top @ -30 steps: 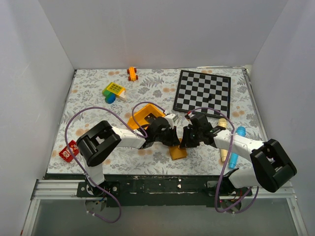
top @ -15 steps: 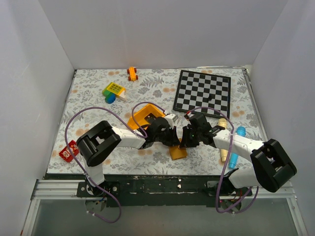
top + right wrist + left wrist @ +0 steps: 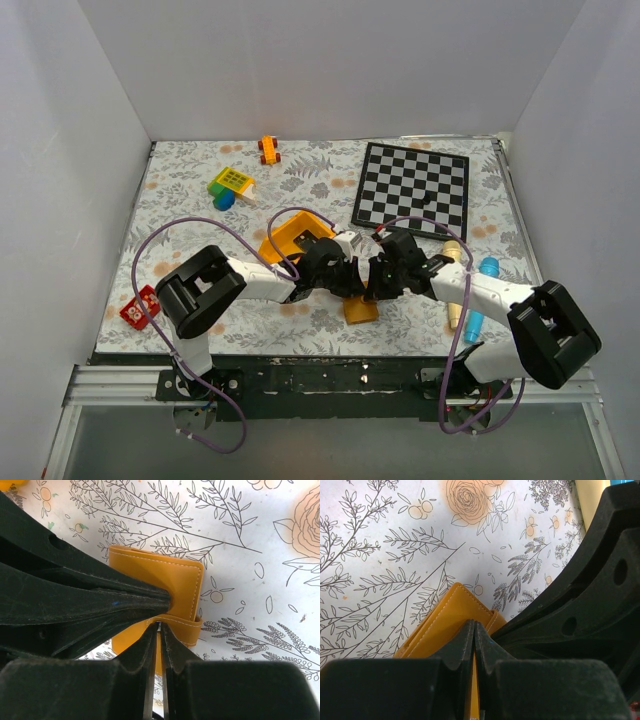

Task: Put the credit cards into the card holder
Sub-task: Close the card holder at the center of the board.

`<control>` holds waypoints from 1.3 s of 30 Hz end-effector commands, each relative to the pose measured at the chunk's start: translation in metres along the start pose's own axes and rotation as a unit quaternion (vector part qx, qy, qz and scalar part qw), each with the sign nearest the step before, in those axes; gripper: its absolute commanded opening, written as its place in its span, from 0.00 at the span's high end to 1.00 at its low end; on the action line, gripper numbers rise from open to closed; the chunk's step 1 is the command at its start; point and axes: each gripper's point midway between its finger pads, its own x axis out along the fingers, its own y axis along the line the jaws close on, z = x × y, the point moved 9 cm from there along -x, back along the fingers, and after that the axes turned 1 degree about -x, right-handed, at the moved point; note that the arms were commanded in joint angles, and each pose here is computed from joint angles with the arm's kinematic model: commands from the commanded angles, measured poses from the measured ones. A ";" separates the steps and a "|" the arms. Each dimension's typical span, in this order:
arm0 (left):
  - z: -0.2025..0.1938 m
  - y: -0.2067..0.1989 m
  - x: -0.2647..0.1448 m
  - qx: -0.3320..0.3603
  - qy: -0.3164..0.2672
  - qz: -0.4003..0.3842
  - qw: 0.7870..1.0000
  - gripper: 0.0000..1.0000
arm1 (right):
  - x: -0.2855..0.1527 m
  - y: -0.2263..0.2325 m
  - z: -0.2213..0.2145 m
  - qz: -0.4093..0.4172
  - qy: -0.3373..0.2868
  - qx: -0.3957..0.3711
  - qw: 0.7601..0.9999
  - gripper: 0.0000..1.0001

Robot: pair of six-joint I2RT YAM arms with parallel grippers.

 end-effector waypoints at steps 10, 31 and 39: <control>-0.024 0.014 -0.002 -0.011 0.039 0.025 0.999 1.00 | 0.008 0.017 0.010 -0.023 -0.034 -0.031 0.999 0.86; 0.010 0.018 -0.038 -0.032 -0.040 0.069 0.996 1.00 | 0.010 0.011 0.004 -0.041 -0.025 -0.030 0.998 0.87; 0.016 0.015 -0.051 -0.027 -0.048 0.067 0.996 1.00 | 0.012 0.011 0.003 -0.040 -0.023 -0.030 0.998 0.87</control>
